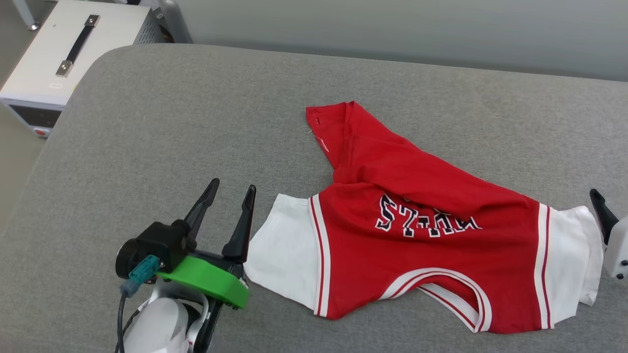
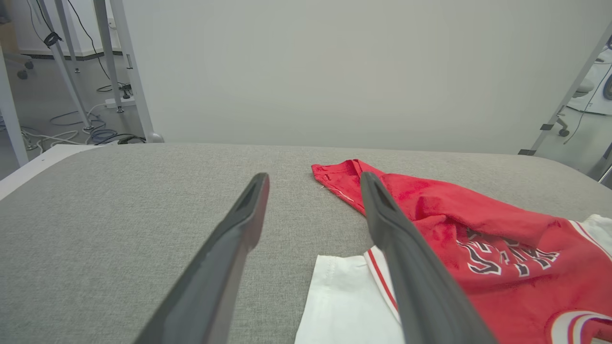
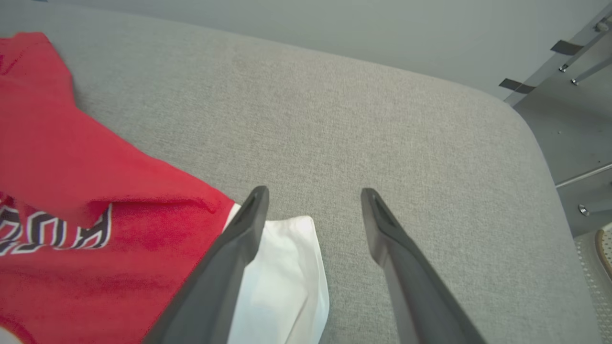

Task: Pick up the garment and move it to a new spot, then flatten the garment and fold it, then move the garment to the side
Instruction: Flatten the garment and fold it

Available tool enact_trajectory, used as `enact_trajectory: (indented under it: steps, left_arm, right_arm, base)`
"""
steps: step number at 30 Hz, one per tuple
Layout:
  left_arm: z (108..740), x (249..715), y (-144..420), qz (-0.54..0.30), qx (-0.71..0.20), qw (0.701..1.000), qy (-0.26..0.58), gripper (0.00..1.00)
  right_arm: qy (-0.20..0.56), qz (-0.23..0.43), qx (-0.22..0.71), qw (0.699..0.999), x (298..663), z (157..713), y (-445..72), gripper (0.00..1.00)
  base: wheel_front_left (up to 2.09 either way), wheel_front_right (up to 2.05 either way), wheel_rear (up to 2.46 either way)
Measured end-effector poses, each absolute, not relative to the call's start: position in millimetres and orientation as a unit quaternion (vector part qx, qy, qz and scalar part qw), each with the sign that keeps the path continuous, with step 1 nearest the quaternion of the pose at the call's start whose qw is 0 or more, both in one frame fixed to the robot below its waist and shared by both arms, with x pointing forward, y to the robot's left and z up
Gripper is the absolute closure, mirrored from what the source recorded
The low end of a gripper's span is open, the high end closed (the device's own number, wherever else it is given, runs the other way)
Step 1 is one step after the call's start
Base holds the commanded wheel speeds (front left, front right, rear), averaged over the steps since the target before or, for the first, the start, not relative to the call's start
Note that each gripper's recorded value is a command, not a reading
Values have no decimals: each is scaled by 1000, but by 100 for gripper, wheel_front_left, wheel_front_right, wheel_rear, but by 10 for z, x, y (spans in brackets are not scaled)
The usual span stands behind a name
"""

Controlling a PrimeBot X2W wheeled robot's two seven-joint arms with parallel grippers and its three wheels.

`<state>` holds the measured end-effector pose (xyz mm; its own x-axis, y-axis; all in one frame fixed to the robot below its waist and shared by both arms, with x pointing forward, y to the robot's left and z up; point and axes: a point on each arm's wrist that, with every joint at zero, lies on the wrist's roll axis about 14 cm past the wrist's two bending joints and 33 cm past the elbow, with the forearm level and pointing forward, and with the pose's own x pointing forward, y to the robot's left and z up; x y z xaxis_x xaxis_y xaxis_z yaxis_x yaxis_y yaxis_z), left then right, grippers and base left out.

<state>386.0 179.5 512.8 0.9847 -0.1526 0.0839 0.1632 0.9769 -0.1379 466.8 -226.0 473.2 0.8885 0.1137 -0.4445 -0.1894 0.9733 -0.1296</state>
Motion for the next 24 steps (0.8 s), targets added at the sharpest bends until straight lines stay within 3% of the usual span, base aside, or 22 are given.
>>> enact_trajectory:
  steps: [5,9,16,24]
  left_arm:
    - [5145,3815,1727,-91,-88,991,-38,0]
    - [5152,3803,1659,-100,-101,989,-39,0]
    - [4998,3717,1578,-111,-109,988,-14,0]
    - [4821,3690,1583,-130,-91,987,39,0]
  right_arm:
    - [70,74,-34,994,4491,5223,-2184,0]
    - [-2,53,3,999,4272,5389,-2185,0]
    - [-35,22,56,998,3956,5354,-2110,0]
    - [-33,16,59,998,3860,5328,-2111,0]
  base:
    - [0,0,0]
    - [0,0,0]
    - [0,0,0]
    - [0,0,0]
